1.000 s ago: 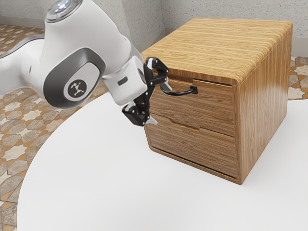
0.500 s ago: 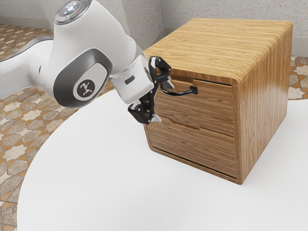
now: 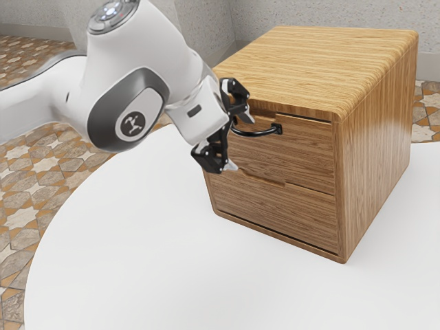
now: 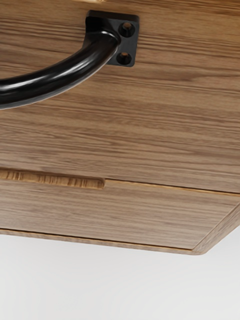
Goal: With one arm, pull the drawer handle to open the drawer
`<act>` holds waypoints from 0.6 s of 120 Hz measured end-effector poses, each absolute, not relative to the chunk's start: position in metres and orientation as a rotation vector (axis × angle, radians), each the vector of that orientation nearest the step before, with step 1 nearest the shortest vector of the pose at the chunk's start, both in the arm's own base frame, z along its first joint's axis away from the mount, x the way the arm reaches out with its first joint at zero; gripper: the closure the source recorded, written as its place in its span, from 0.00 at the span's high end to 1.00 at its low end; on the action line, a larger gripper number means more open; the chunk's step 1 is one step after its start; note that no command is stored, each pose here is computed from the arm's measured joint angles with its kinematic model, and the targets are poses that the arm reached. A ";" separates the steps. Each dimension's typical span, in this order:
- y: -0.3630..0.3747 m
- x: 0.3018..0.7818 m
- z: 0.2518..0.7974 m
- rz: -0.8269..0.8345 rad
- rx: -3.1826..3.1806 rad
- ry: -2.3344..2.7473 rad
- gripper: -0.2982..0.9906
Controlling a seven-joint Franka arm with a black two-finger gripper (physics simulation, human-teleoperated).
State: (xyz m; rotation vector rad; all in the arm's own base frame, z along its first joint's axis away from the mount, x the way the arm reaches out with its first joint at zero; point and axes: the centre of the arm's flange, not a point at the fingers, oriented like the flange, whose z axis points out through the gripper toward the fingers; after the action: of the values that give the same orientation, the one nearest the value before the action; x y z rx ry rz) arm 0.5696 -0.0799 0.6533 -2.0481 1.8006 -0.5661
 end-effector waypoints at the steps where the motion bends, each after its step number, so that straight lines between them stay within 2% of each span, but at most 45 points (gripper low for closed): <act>1: -0.080 0.570 0.653 -0.566 -2.049 1.800 0.77; 72: -0.079 0.572 0.641 -0.547 -2.088 1.783 0.77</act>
State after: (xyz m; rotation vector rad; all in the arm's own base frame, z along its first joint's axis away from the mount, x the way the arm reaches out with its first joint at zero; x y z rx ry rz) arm 0.5720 -0.0794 0.6408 -2.0884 1.7834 -0.5470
